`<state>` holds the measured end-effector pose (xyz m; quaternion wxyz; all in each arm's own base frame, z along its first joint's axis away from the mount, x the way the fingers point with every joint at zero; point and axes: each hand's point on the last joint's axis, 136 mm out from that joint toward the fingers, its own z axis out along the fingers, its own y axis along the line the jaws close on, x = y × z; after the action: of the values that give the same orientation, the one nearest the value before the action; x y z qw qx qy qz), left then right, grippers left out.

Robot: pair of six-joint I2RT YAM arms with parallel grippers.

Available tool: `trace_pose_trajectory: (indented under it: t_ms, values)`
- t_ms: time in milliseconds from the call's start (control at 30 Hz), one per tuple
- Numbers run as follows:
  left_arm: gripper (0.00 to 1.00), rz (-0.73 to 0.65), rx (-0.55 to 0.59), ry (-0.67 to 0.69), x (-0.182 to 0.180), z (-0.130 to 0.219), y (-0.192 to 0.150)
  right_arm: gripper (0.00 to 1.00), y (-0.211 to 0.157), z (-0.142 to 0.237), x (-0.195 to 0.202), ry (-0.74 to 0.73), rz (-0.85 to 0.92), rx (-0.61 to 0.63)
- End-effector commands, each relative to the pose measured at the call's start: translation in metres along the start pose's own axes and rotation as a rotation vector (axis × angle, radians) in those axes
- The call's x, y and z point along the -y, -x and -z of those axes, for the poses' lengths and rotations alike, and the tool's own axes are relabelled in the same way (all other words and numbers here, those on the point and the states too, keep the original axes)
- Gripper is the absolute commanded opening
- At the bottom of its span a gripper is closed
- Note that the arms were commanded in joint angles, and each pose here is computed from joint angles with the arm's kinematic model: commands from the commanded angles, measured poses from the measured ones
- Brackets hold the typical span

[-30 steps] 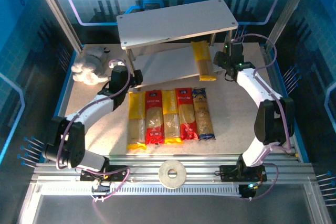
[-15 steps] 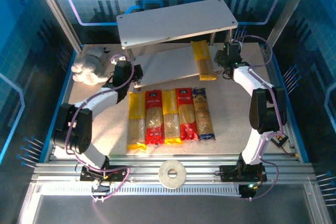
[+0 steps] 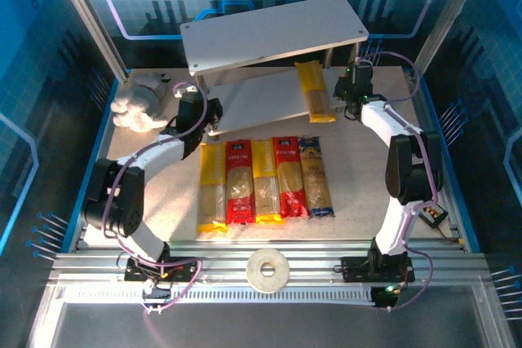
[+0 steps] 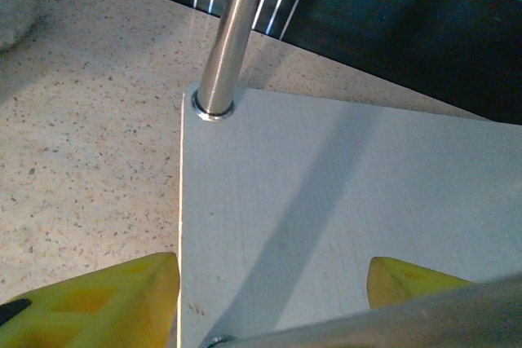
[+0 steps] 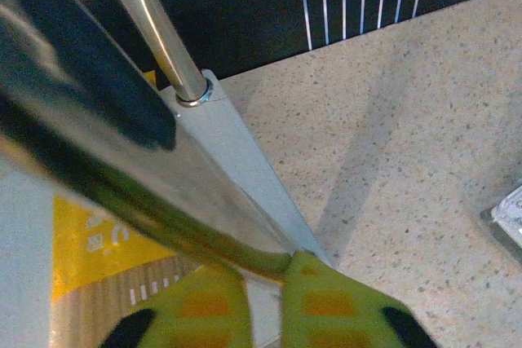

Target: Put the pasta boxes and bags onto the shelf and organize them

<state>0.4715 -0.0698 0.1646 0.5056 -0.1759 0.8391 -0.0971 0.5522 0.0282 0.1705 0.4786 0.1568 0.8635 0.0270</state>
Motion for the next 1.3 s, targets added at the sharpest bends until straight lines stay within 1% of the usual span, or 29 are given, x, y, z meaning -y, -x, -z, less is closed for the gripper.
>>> trace_pose_trajectory:
  t_ms: [0, 133, 367, 667, 833, 900, 933, 967, 1000, 1067, 1100, 1133, 1200, 1267]
  values:
    - [0.63, -0.059, 0.035, 0.097, -0.028, 0.019, 0.011, 0.0, 0.022, 0.011, 0.008, 0.0, -0.045, 0.076]
    - [0.64, -0.085, 0.044, 0.116, -0.034, 0.031, 0.013, 0.0, 0.021, 0.027, 0.009, 0.004, -0.044, 0.088]
    - [0.64, -0.091, 0.045, 0.121, -0.041, 0.039, 0.019, 0.0, 0.013, 0.058, 0.016, 0.002, -0.05, 0.091]
    - [0.65, -0.104, 0.05, 0.118, -0.042, 0.05, 0.02, 0.0, -0.012, 0.097, 0.024, 0.01, -0.072, 0.055]
    - [0.65, -0.095, 0.033, 0.103, -0.043, 0.052, 0.012, 0.0, -0.019, 0.099, 0.029, -0.016, -0.044, 0.046]
    - [0.68, -0.095, 0.026, 0.098, -0.043, 0.053, 0.01, 0.0, -0.019, 0.097, 0.029, -0.021, -0.024, 0.032]
    - [0.69, -0.096, 0.02, 0.095, -0.043, 0.054, 0.008, 0.02, -0.02, 0.096, 0.028, -0.02, -0.017, 0.026]
    - [0.71, -0.094, 0.018, 0.09, -0.042, 0.055, 0.008, 0.08, -0.019, 0.096, 0.027, -0.018, -0.011, 0.023]
    - [0.74, -0.095, 0.011, 0.086, -0.042, 0.057, 0.006, 0.18, -0.019, 0.097, 0.027, -0.018, -0.009, 0.019]
    - [0.8, -0.094, -0.002, 0.071, -0.04, 0.061, 0.004, 0.43, -0.019, 0.1, 0.027, -0.017, -0.002, 0.019]
    - [0.83, -0.098, -0.013, 0.061, -0.039, 0.063, 0.002, 0.5, -0.019, 0.102, 0.027, -0.016, 0.002, 0.018]
    - [0.85, -0.1, -0.023, 0.053, -0.038, 0.067, 0.001, 0.59, -0.019, 0.106, 0.028, -0.013, 0.006, 0.023]
    - [0.87, -0.111, -0.04, 0.028, -0.034, 0.074, 0.0, 0.69, -0.019, 0.113, 0.026, 0.001, 0.016, 0.026]
    - [0.87, -0.115, -0.049, -0.005, -0.029, 0.083, 0.0, 0.75, -0.021, 0.121, 0.025, 0.016, 0.03, 0.017]
